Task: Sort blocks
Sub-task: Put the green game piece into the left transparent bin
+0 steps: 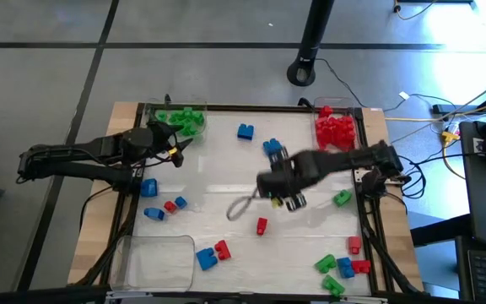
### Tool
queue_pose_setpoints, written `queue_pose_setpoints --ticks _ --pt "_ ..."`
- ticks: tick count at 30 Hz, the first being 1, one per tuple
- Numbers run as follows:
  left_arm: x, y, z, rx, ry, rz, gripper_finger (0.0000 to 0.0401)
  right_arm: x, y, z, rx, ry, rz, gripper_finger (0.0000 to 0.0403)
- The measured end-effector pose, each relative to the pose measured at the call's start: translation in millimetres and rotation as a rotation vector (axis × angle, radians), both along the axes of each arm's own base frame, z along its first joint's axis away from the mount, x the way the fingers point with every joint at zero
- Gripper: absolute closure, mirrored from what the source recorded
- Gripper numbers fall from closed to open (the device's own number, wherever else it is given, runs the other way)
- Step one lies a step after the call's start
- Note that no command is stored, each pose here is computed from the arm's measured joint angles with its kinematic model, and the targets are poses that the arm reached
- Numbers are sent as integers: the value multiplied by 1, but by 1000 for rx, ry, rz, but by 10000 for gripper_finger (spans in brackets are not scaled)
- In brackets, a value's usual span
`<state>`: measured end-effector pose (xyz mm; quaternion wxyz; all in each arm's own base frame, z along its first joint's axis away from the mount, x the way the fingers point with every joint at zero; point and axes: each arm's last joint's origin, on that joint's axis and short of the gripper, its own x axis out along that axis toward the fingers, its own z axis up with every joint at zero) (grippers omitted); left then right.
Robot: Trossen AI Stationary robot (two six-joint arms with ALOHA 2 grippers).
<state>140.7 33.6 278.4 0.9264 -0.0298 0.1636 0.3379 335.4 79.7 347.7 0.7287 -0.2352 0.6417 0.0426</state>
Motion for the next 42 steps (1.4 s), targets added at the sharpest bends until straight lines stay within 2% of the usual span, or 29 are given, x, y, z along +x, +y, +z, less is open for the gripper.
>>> queue_pose_setpoints --ticks 4,7,16,20,24,28,35,42 --pt "0 0 0 -13 -13 6 140 -17 15 -25 -9 84 -34 191" --pt "0 0 -1 -28 -13 11 140 -33 15 -45 -1 165 -92 191" --pt "-1 0 -7 -83 15 36 140 -112 -1 -85 55 361 -253 191" --pt "-1 0 -6 -82 6 36 140 -136 -1 -106 23 433 -238 192" --pt "-1 0 -6 -84 6 37 140 -151 0 -129 -26 517 -210 191" --pt "-1 0 -7 -88 6 38 140 -159 -1 -151 21 571 -226 191" --pt "-1 0 -7 -89 5 39 140 -162 -2 -176 73 527 -219 191" --pt "-1 0 -6 -85 7 38 140 -171 -5 -190 77 550 -224 192"
